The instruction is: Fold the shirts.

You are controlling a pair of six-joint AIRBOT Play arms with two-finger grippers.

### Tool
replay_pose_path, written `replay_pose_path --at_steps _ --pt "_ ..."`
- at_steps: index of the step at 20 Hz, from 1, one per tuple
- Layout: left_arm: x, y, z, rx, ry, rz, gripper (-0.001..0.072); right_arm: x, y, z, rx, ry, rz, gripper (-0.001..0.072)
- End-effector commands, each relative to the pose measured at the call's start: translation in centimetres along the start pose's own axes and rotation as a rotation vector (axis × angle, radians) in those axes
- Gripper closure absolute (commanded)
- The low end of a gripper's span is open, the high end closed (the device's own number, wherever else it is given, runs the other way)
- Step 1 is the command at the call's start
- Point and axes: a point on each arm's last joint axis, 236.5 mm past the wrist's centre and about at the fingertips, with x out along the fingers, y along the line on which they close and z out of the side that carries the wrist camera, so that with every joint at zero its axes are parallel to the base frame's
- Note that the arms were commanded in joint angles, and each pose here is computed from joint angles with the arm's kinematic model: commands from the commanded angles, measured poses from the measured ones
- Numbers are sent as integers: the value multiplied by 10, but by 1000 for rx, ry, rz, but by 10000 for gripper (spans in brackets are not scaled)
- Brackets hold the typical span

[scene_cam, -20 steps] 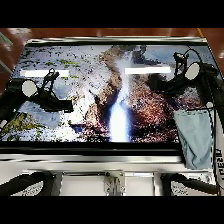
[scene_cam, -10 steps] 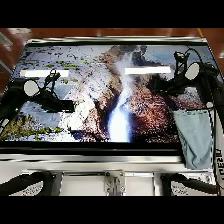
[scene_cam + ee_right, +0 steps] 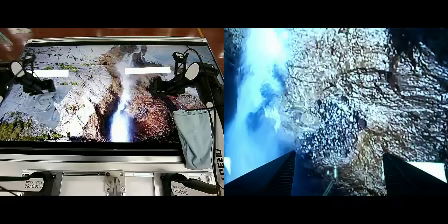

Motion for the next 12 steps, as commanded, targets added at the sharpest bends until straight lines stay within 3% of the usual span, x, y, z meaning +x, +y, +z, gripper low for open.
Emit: replay_pose_path --at_steps 1,11,12 --pt "32 70 13 -163 91 65 -2 0 1 -5 -7 20 3 39" --pt "134 93 -15 -200 235 82 21 0 3 -12 -3 52 10 39" --pt "136 92 -16 -207 235 83 270 0 3 -14 -4 59 9 39"
